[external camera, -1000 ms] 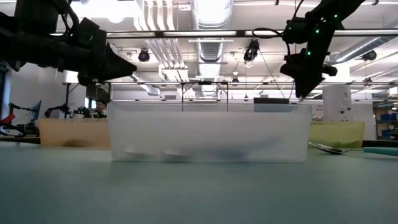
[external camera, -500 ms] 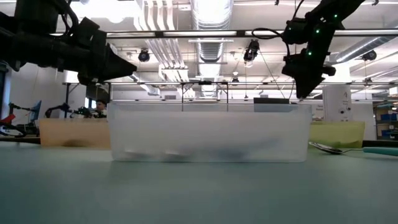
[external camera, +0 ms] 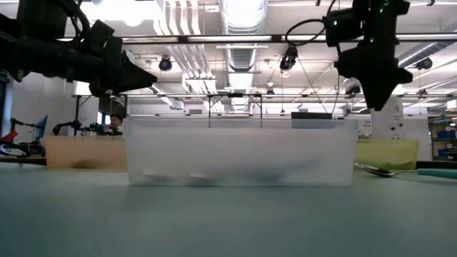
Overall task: Sort silverware by color (type)
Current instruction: Put the light blue spoon into the yellow bin
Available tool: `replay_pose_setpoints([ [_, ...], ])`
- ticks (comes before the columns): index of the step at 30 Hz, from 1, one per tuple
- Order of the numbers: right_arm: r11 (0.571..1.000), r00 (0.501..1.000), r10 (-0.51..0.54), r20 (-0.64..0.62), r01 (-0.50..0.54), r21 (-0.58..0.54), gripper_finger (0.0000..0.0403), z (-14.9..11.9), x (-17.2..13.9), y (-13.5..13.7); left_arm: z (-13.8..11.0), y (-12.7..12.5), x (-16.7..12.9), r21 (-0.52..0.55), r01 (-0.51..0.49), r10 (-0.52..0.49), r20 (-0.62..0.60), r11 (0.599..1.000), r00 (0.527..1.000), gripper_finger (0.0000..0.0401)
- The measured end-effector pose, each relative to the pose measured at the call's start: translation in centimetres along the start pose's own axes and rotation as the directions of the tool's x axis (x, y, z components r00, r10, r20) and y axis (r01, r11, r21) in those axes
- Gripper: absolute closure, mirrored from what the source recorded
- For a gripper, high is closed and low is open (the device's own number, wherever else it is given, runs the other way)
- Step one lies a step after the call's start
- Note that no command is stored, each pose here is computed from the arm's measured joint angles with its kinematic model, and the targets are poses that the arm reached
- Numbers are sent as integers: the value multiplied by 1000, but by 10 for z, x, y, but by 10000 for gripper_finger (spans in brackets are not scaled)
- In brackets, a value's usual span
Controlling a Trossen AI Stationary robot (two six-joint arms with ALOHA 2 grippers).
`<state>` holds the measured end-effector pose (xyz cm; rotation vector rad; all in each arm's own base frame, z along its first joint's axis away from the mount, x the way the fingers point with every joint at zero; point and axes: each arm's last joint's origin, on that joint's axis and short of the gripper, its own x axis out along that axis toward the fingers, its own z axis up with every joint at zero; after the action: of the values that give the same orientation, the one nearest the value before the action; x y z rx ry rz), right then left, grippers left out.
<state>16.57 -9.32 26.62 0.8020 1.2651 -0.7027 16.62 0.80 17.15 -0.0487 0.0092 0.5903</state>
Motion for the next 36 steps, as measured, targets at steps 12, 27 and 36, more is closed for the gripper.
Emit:
replay_pose_setpoints([
  [12, 999, 999, -36, -29, 36, -9, 280, -72, 19, 69, 0, 0, 0, 23, 0, 0, 0, 1000, 1000, 269],
  [27, 995, 989, 92, -120, -87, 45, 280, -101, 82, 69, -1, 0, 0, 1, 1, -1, -7, 1000, 1000, 269],
  [36, 988, 980, 147, -131, -139, 69, 281, -105, 113, 66, -3, 0, 0, 12, 3, -3, -23, 1000, 1000, 269],
])
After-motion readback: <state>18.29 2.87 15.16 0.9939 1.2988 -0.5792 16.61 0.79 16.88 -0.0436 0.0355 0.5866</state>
